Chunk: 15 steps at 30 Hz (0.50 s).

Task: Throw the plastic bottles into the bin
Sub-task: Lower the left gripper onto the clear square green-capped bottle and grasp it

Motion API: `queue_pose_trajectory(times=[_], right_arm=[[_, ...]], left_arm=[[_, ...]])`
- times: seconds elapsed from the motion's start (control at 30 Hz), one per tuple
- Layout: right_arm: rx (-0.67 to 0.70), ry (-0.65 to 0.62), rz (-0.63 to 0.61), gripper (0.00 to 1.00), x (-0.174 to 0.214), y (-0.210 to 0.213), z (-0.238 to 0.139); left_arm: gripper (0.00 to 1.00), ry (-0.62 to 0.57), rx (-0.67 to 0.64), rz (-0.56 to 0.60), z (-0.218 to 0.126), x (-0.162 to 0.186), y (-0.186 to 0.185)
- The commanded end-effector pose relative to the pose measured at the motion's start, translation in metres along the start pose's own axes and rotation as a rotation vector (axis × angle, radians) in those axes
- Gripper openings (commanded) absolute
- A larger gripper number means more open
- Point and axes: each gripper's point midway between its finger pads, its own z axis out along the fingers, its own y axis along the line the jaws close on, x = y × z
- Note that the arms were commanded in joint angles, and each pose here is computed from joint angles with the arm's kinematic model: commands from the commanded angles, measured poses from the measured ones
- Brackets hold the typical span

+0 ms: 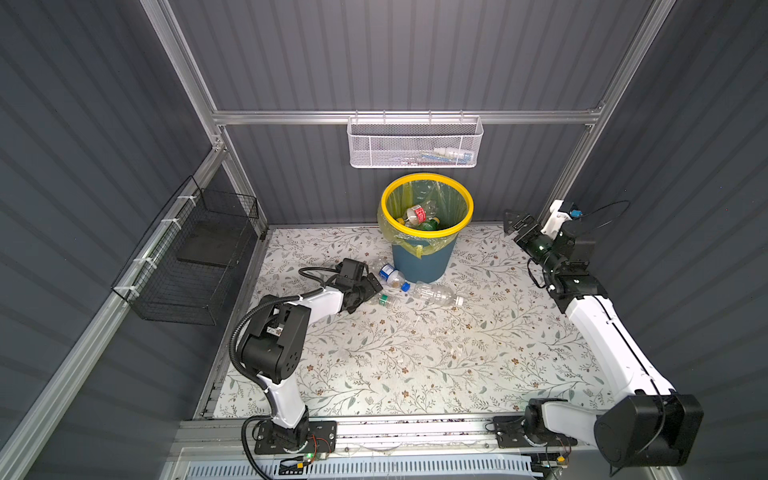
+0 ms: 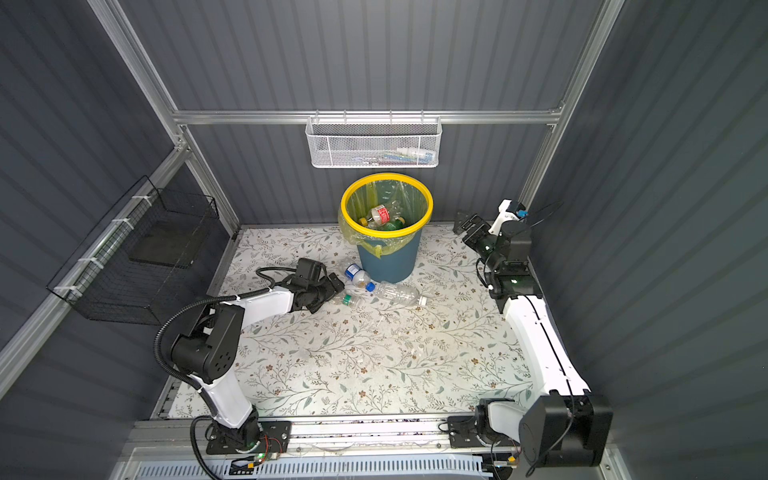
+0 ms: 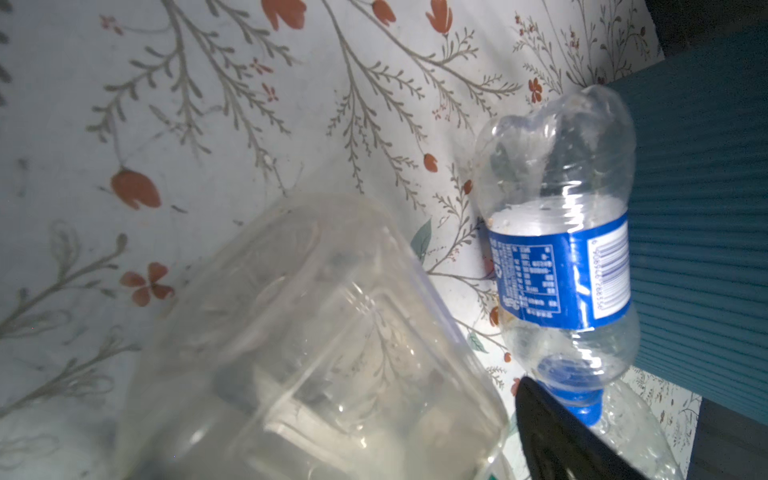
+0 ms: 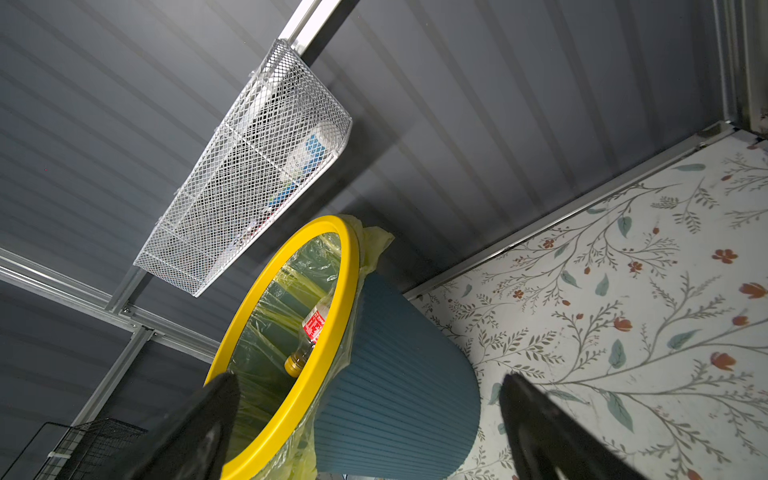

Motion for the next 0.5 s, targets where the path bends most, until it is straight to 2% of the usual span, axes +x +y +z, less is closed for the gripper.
queue_pose_trajectory(times=[0.0,0.23,0.47], right_arm=[[-0.007,0.004,0.003,0.99,0.003,-0.003,0.001],[-0.004,0.012,0.009,0.99,0.006,-0.005,0.000],[0.007,0.016,0.005,0.99,0.007,-0.008,-0.002]], left_arm=[[0.93,0.019,-0.032,0.056,0.005,0.001,0.005],[0.80,0.069,-0.035,0.166,0.003,0.007,0.006],[0.74,0.101,-0.056,0.293,-0.012,0.009,0.012]])
